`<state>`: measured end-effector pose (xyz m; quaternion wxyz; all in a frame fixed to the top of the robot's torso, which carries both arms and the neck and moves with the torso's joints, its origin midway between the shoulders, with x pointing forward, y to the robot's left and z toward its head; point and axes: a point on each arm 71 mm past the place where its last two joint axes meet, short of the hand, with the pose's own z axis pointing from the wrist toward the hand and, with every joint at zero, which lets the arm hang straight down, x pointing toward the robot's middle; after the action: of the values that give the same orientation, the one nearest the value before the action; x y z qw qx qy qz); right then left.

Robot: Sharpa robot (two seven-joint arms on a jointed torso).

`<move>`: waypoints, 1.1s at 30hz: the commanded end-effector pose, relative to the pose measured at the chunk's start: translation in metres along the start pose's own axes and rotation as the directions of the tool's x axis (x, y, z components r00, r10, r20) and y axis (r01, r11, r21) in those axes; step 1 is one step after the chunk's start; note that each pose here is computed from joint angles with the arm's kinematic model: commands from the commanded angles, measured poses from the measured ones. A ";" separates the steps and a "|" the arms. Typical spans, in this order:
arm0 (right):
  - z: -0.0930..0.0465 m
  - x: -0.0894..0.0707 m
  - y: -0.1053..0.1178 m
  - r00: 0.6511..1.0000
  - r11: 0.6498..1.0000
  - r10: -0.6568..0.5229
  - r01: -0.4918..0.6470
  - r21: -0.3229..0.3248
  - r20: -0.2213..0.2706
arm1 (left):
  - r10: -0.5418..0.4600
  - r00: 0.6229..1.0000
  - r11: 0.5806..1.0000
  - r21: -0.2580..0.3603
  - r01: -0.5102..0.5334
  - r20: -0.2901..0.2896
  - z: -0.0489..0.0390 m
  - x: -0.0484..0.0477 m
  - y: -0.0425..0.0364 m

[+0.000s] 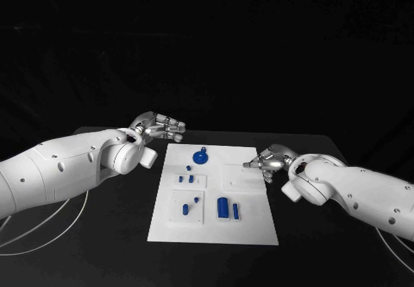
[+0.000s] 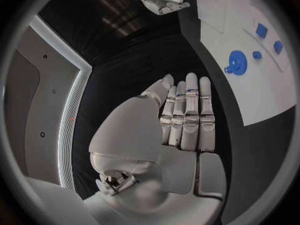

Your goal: Assemble the parts on the task board

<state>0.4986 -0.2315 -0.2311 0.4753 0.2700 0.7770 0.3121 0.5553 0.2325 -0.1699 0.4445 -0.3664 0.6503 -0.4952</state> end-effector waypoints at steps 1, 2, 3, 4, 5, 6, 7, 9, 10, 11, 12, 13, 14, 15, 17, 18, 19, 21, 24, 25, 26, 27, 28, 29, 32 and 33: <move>0.012 -0.019 0.008 0.979 0.959 0.197 -0.182 -0.217 0.050 | -0.063 0.995 0.997 0.059 0.058 0.080 0.0031 -0.0075 -0.0022; 0.017 -0.024 0.007 0.971 0.950 0.231 -0.212 -0.228 0.060 | -0.067 0.994 0.996 0.064 0.062 0.086 0.0041 -0.0091 -0.0016; 0.022 -0.029 0.005 0.963 0.942 0.262 -0.239 -0.237 0.069 | -0.072 0.993 0.996 0.068 0.065 0.093 0.0053 -0.0106 -0.0012; 0.027 -0.033 0.003 0.954 0.933 0.290 -0.264 -0.245 0.076 | -0.077 0.992 0.995 0.073 0.070 0.100 0.0066 -0.0122 -0.0008; 0.031 -0.037 0.002 0.944 0.923 0.319 -0.289 -0.253 0.082 | -0.083 0.991 0.994 0.077 0.075 0.106 0.0079 -0.0137 -0.0005; 0.035 -0.040 0.001 0.934 0.912 0.348 -0.317 -0.260 0.085 | -0.088 0.990 0.994 0.081 0.079 0.112 0.0091 -0.0152 -0.0001; 0.038 -0.042 0.000 0.924 0.903 0.373 -0.339 -0.265 0.085 | -0.092 0.989 0.993 0.083 0.082 0.116 0.0101 -0.0162 0.0004; 0.043 -0.045 -0.001 0.904 0.881 0.420 -0.385 -0.275 0.079 | -0.100 0.988 0.992 0.087 0.089 0.121 0.0120 -0.0179 0.0020; 0.046 -0.046 -0.001 0.893 0.868 0.444 -0.409 -0.282 0.073 | -0.106 0.987 0.992 0.088 0.095 0.124 0.0131 -0.0187 0.0034; 0.049 -0.047 -0.001 0.882 0.855 0.467 -0.431 -0.289 0.065 | -0.114 0.985 0.991 0.087 0.104 0.127 0.0144 -0.0195 0.0056; 0.051 -0.047 -0.001 0.875 0.847 0.480 -0.444 -0.293 0.061 | -0.120 0.984 0.990 0.086 0.109 0.130 0.0153 -0.0199 0.0071; 0.053 -0.047 -0.002 0.868 0.838 0.494 -0.458 -0.296 0.056 | -0.127 0.983 0.989 0.086 0.117 0.133 0.0165 -0.0201 0.0090; 0.055 -0.046 -0.003 0.861 0.830 0.507 -0.471 -0.299 0.052 | -0.134 0.982 0.989 0.085 0.124 0.136 0.0177 -0.0200 0.0110; 0.056 -0.046 -0.003 0.854 0.823 0.518 -0.482 -0.301 0.049 | -0.140 0.980 0.988 0.085 0.129 0.139 0.0188 -0.0198 0.0128; 0.058 -0.045 -0.005 0.846 0.814 0.532 -0.496 -0.302 0.046 | -0.146 0.979 0.987 0.085 0.135 0.142 0.0202 -0.0194 0.0149; 0.060 -0.044 -0.006 0.839 0.808 0.542 -0.506 -0.302 0.043 | -0.151 0.978 0.987 0.085 0.140 0.145 0.0217 -0.0185 0.0166; 0.061 -0.043 -0.006 0.837 0.805 0.546 -0.510 -0.302 0.042 | -0.153 0.978 0.986 0.085 0.141 0.146 0.0223 -0.0181 0.0172; 0.063 -0.042 -0.008 0.830 0.799 0.556 -0.521 -0.301 0.040 | -0.158 0.976 0.985 0.085 0.147 0.147 0.0241 -0.0166 0.0189; 0.063 -0.043 -0.011 0.861 0.850 0.499 -0.462 -0.253 0.101 | -0.111 0.982 0.993 0.050 0.104 0.153 0.0229 -0.0167 0.0209; 0.062 -0.043 -0.010 0.860 0.849 0.500 -0.463 -0.255 0.102 | -0.112 0.982 0.993 0.050 0.106 0.154 0.0224 -0.0157 0.0215; 0.062 -0.042 -0.009 0.858 0.847 0.503 -0.465 -0.259 0.103 | -0.114 0.981 0.993 0.051 0.108 0.155 0.0216 -0.0144 0.0223; 0.061 -0.041 -0.008 0.856 0.845 0.505 -0.466 -0.263 0.105 | -0.117 0.981 0.993 0.052 0.110 0.157 0.0205 -0.0126 0.0234; 0.060 -0.040 -0.007 0.854 0.842 0.509 -0.468 -0.268 0.106 | -0.121 0.980 0.992 0.053 0.114 0.160 0.0192 -0.0104 0.0247; 0.059 -0.039 -0.006 0.851 0.838 0.514 -0.471 -0.274 0.108 | -0.125 0.979 0.992 0.055 0.118 0.163 0.0176 -0.0079 0.0262; 0.053 -0.032 0.000 0.838 0.823 0.533 -0.482 -0.299 0.117 | -0.144 0.974 0.989 0.062 0.135 0.177 0.0099 0.0036 0.0324; 0.050 -0.030 0.002 0.833 0.818 0.541 -0.487 -0.307 0.120 | -0.151 0.972 0.988 0.064 0.141 0.182 0.0069 0.0077 0.0344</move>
<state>0.5573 -0.2396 -0.2357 0.4612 0.4181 0.6067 0.4944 0.5608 0.2308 -0.2055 0.4478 -0.4434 0.5822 -0.5138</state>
